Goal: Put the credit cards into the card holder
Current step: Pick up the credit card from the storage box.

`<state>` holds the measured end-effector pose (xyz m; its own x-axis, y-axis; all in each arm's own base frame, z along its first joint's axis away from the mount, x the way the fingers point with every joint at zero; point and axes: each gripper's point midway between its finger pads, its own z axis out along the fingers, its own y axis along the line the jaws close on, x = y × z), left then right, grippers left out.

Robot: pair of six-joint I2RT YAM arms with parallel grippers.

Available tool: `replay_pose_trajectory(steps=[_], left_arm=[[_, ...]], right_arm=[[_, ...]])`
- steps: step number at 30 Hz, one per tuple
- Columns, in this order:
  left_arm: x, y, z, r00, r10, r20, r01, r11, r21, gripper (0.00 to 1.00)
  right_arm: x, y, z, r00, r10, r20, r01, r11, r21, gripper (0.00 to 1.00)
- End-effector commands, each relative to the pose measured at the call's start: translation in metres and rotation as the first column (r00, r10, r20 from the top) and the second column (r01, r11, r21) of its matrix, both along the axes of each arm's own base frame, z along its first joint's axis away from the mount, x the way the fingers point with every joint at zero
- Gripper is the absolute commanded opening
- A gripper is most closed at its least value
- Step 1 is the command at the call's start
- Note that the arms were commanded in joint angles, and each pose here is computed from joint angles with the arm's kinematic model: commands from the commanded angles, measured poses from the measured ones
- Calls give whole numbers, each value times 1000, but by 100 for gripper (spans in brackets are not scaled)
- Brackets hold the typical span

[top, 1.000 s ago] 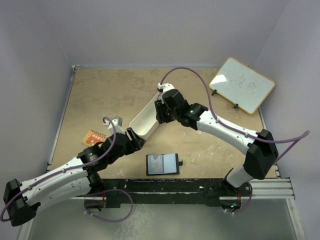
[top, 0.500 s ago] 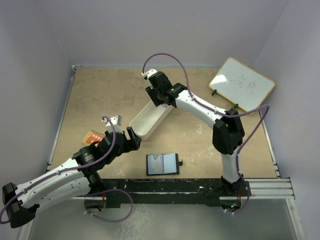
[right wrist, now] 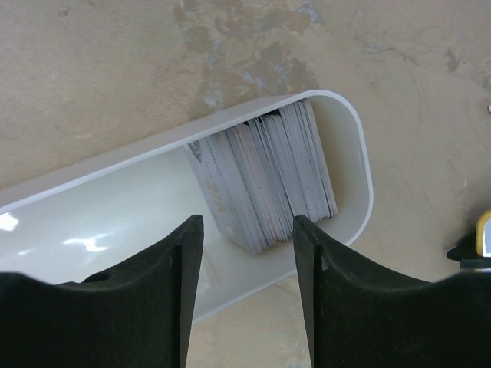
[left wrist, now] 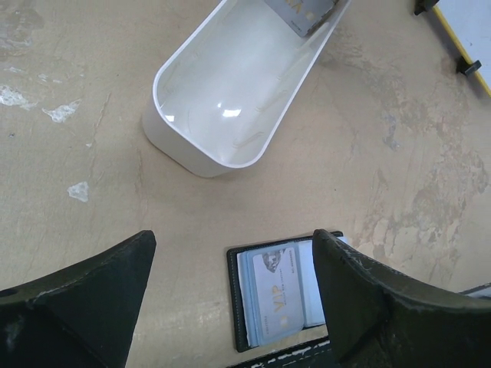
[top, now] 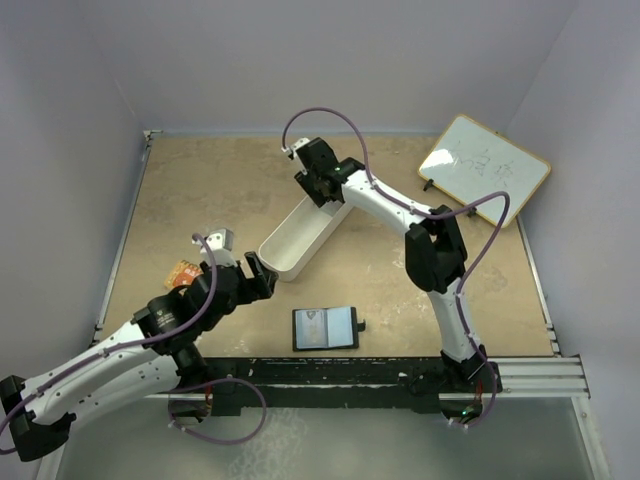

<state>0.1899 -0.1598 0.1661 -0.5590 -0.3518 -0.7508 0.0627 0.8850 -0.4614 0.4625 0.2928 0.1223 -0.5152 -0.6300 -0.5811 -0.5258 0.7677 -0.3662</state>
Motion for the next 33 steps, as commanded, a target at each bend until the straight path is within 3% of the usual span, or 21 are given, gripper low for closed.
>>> replay_pose_trajectory(steps=[1, 16, 33], left_arm=[[3, 3, 29, 998, 20, 59, -18, 999, -42, 80], [3, 6, 26, 998, 35, 60, -32, 998, -48, 79], [4, 7, 26, 997, 45, 60, -42, 998, -50, 78]], right_arm=[[12, -4, 14, 999, 18, 48, -17, 1000, -25, 54], [17, -1, -16, 998, 53, 24, -51, 996, -68, 60], [26, -10, -36, 999, 36, 40, -29, 988, -154, 60]])
